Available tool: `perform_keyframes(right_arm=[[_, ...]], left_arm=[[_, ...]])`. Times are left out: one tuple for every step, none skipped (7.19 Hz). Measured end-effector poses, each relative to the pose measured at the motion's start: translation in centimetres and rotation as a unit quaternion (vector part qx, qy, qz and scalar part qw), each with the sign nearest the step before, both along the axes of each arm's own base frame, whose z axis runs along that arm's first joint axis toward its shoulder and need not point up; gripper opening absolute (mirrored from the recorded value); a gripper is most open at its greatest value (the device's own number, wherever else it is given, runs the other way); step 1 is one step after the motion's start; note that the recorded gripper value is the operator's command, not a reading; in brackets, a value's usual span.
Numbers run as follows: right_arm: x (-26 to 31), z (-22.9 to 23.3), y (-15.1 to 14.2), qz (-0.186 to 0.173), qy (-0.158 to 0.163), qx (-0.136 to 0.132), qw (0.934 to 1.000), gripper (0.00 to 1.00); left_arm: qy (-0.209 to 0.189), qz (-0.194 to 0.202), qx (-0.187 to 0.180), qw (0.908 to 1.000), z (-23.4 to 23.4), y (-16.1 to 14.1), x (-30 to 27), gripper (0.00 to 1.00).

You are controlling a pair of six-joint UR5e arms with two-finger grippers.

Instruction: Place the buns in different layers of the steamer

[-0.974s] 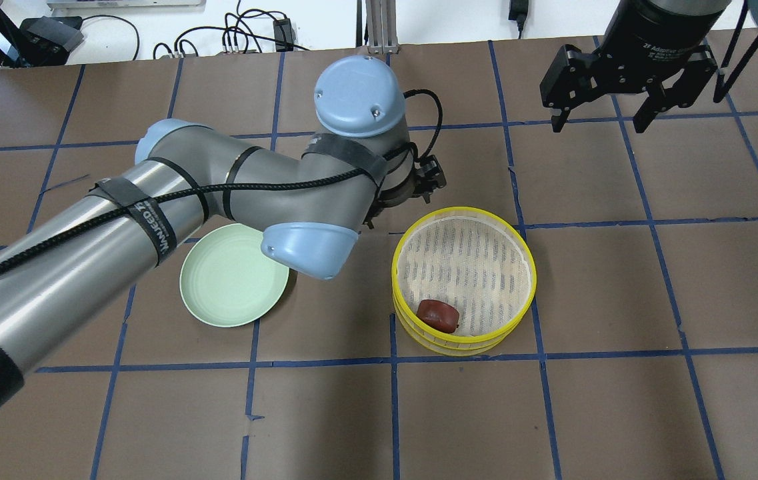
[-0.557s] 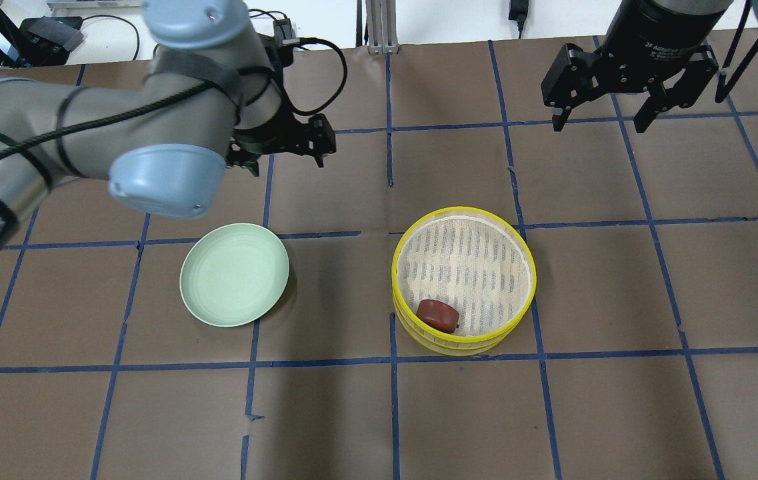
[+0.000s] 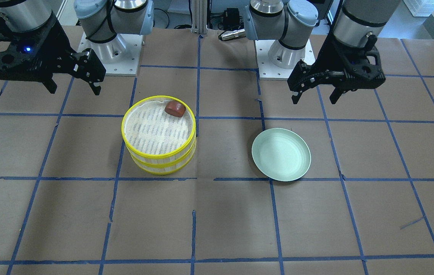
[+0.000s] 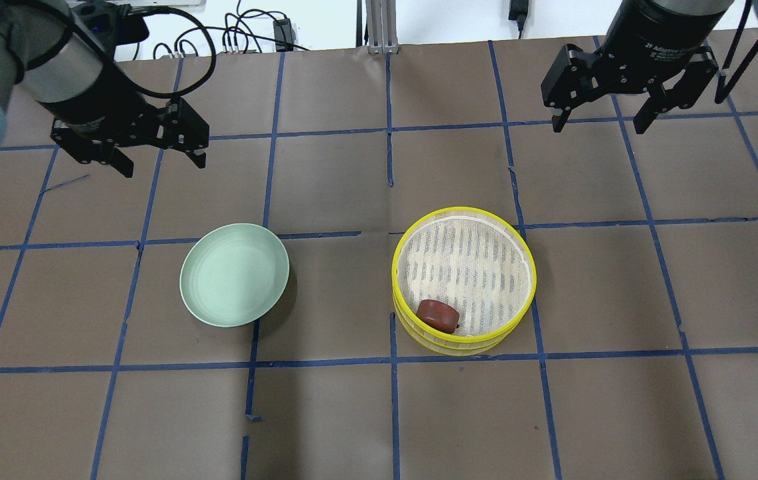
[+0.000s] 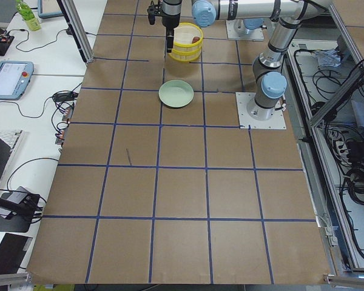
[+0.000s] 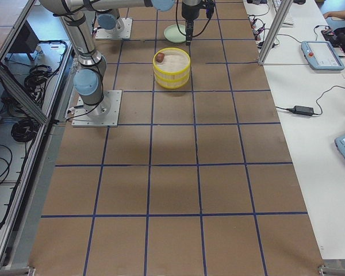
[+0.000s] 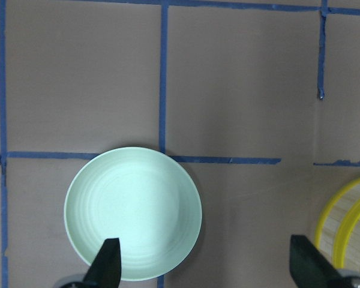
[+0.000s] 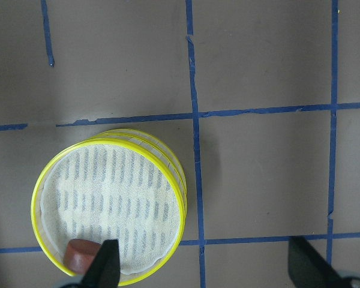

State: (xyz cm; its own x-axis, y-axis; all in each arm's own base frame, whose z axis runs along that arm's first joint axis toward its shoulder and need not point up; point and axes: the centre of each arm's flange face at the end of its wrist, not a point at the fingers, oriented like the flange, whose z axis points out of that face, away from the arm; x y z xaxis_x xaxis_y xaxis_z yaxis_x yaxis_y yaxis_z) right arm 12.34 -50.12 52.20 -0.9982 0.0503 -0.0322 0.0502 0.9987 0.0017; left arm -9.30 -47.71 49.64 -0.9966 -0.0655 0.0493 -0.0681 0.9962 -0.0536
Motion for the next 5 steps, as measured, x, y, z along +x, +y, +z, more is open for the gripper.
perform_keyframes(right_arm=[[0.0, 0.0, 0.0, 0.000, 0.000, 0.001, 1.0000, 1.00], [0.0, 0.0, 0.0, 0.000, 0.001, 0.001, 1.0000, 1.00], [0.0, 0.0, 0.0, 0.000, 0.001, 0.001, 1.0000, 1.00], [0.0, 0.0, 0.0, 0.000, 0.001, 0.002, 1.0000, 1.00], [-0.1, -0.1, 0.0, 0.000, 0.001, 0.002, 1.0000, 1.00]], left_arm=[[0.001, 0.003, 0.010, 0.9999, 0.7, 0.8, 0.6, 1.00], [0.003, 0.005, 0.015, 0.9999, 1.1, 1.2, 0.8, 1.00], [0.004, 0.005, 0.018, 0.9998, 1.1, 1.5, 0.7, 1.00], [0.006, 0.005, 0.022, 0.9997, 0.9, 1.7, 0.6, 1.00], [0.007, 0.004, 0.027, 0.9996, 0.6, 1.9, 0.5, 1.00]])
